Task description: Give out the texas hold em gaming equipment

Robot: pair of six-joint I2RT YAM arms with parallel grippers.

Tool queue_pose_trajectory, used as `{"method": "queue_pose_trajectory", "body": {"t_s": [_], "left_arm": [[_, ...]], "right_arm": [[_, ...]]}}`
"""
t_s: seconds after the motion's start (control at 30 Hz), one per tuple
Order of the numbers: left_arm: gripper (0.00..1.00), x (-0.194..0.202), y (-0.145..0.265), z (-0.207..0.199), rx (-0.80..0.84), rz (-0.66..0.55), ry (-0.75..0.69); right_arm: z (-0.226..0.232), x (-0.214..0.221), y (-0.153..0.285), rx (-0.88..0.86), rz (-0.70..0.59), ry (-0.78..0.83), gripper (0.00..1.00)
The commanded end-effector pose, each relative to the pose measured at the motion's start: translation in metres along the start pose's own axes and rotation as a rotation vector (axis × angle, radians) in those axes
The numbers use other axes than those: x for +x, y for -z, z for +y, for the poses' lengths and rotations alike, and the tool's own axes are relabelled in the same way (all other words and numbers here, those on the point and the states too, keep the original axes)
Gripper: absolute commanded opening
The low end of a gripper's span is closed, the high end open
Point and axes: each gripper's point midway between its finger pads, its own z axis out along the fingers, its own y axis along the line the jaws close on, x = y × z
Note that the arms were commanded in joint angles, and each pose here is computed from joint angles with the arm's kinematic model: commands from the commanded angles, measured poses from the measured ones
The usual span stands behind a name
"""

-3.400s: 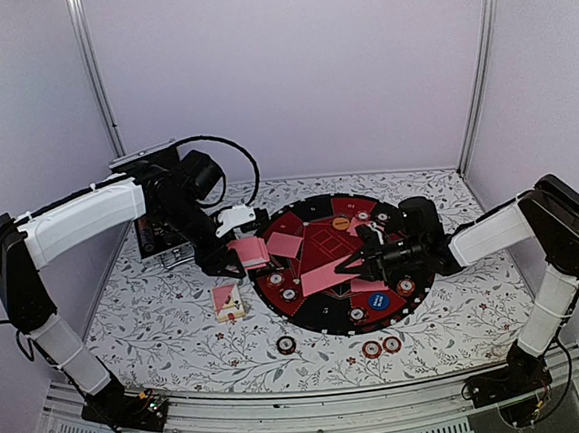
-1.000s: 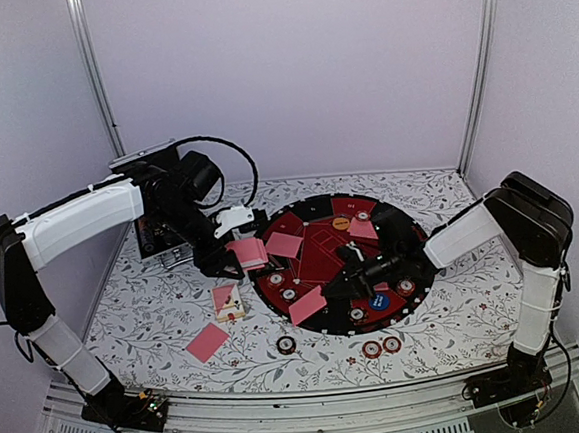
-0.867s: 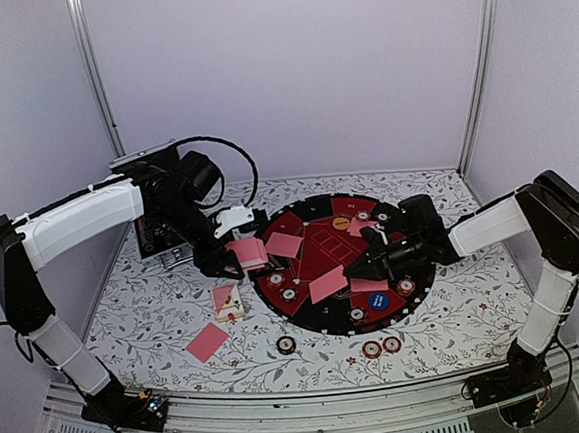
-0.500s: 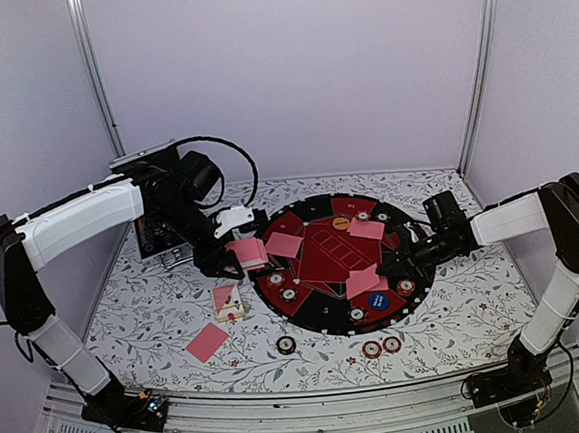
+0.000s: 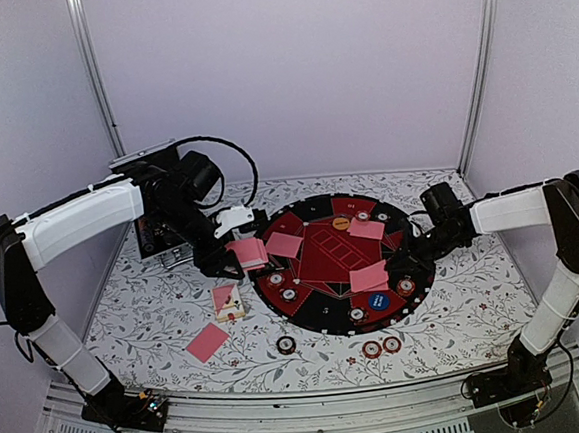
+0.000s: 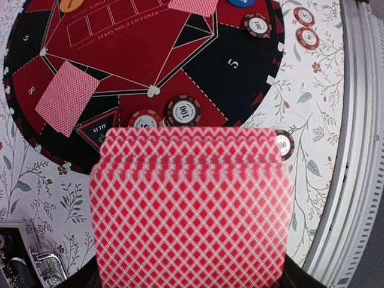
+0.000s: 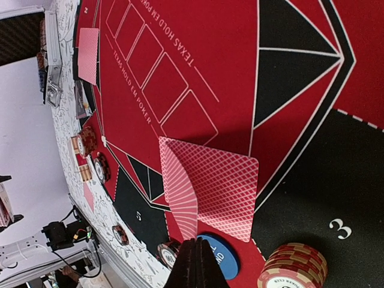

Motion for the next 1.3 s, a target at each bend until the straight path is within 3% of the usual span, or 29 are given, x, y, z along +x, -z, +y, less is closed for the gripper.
{"method": "queue_pose_trajectory", "body": {"t_s": [0.0, 0.17, 0.23, 0.37, 0.53, 0.87, 1.1, 1.27], "left_arm": [[0.00, -0.006, 0.006, 0.002, 0.002, -0.029, -0.010], [0.00, -0.006, 0.006, 0.002, 0.000, -0.027, -0.013], [0.00, -0.006, 0.006, 0.002, 0.002, -0.027, -0.013], [0.00, -0.008, 0.006, 0.002, 0.003, -0.031, -0.012], [0.00, -0.010, 0.007, 0.003, -0.001, -0.036, -0.011], [0.00, -0.014, 0.004, 0.004, -0.002, -0.036, -0.010], [0.00, -0.015, 0.005, 0.004, -0.009, -0.039, -0.014], [0.00, -0.016, 0.007, 0.004, -0.012, -0.044, -0.018]], "right_arm": [[-0.001, -0.012, 0.004, 0.048, -0.024, 0.034, 0.07], [0.001, -0.023, 0.018, 0.106, -0.080, 0.058, 0.43], [0.012, -0.030, 0.030, 0.105, -0.122, 0.079, 0.53], [0.039, -0.040, 0.053, 0.066, -0.187, 0.106, 0.65], [0.111, -0.031, 0.064, -0.155, -0.199, 0.190, 0.82], [0.237, 0.028, 0.016, -0.543, 0.013, 0.232, 0.88], [0.290, 0.056, -0.035, -0.610, 0.146, 0.268, 0.89], [0.297, 0.074, -0.075, -0.597, 0.232, 0.260, 0.89]]}}
